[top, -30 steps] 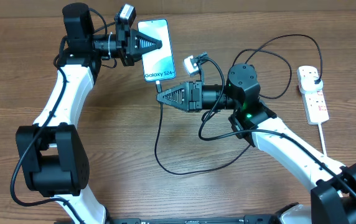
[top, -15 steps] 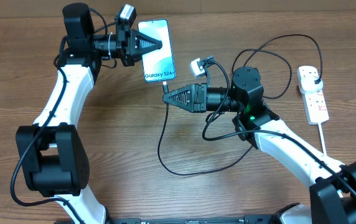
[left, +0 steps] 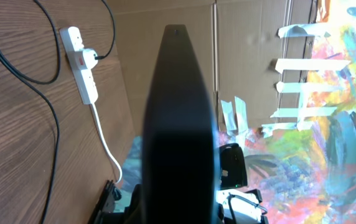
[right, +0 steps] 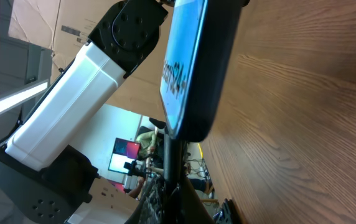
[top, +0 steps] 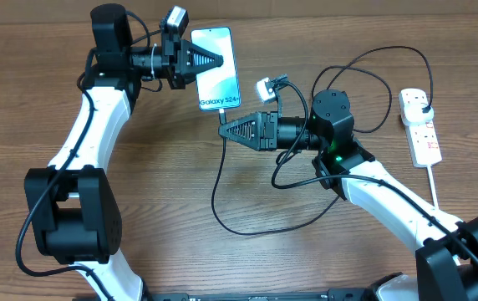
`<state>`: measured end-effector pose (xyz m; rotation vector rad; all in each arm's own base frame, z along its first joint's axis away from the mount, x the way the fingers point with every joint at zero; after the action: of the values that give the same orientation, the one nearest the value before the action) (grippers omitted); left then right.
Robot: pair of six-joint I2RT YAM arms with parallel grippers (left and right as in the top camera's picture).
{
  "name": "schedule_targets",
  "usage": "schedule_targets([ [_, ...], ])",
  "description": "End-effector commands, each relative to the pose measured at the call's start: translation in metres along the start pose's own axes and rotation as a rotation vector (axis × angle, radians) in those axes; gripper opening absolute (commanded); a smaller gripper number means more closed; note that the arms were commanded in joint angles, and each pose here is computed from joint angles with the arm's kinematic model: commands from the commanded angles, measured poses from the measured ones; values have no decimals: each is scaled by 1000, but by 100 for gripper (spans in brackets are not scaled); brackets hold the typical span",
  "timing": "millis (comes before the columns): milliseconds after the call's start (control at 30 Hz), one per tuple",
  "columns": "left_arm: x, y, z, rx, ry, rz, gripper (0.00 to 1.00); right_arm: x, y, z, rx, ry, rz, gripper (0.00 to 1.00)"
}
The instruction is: Plug charger to phone and switch on socket
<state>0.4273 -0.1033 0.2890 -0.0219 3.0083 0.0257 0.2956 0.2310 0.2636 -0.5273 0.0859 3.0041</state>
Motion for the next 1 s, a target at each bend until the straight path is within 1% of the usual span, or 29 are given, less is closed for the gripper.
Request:
schedule_targets([
  [0,3,-4,-11,10,-28,23,4,-2,0,-1,5,0,-17,4],
  [967,7,-13,-13,19,-33,57,4,-5,2,-2,15,-22,-43,4],
])
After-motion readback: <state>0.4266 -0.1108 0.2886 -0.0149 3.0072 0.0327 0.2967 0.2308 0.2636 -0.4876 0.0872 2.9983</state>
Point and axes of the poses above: each gripper's point midway between its finger pads, its own y axis back along the fingers, its own z axis along the line the jaws close on, x = y × z, the point moved 8 cm from there along y, back along the fingers, and after that the axes turned 1 degree about -y, right-handed, at the moved point
